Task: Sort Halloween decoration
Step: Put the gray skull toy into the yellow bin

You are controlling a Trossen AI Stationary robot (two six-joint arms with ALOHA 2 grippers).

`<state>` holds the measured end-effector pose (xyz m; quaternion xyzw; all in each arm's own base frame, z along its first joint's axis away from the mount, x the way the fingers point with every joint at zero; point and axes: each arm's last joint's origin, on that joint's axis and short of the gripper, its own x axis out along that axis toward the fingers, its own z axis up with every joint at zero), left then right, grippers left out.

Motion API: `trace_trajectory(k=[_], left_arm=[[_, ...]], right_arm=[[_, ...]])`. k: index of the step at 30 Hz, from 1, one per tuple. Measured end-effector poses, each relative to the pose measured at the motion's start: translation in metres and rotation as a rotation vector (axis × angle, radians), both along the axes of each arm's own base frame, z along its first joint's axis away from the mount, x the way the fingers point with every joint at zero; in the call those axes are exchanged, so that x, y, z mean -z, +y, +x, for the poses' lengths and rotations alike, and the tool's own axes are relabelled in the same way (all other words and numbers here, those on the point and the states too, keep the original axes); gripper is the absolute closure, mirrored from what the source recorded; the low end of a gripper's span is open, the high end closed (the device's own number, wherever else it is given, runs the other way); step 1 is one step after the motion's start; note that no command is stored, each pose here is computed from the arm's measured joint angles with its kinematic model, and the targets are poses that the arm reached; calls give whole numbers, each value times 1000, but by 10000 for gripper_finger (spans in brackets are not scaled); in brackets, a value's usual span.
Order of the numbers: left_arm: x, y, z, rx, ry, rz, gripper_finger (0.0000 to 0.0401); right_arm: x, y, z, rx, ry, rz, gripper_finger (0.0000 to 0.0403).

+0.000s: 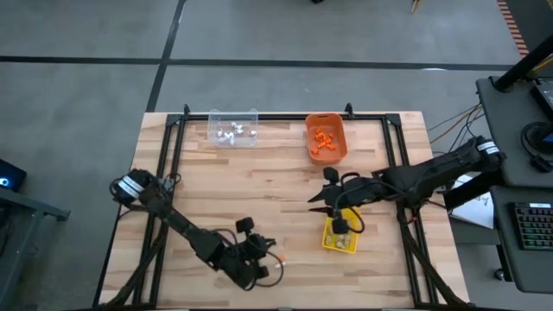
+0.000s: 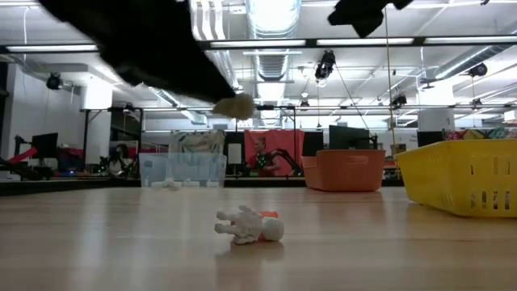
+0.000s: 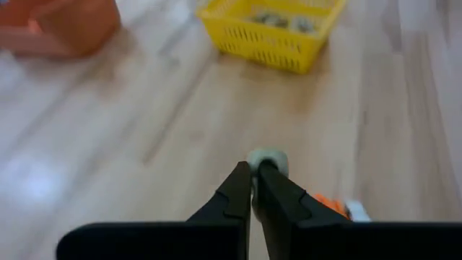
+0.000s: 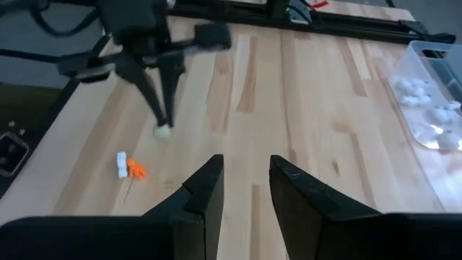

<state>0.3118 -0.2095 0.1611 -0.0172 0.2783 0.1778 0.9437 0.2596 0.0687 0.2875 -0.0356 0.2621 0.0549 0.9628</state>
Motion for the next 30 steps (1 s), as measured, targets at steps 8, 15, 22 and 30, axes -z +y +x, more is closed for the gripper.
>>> trace_trajectory(k=[8,15,22,30], left_arm=[[-26,32,38,104,-31,60,401],[-47,64,71,174,-200,105,401],[-45,81,93,158,-388,91,401],[-25,83,116,137,-430,80,401]], right_arm=[[-14,1,-31,-42,22,-9,300],[-24,8,-54,-115,-33,-5,300],[-22,14,-66,-163,-95,9,300],[-22,20,-70,-204,-109,9,300]])
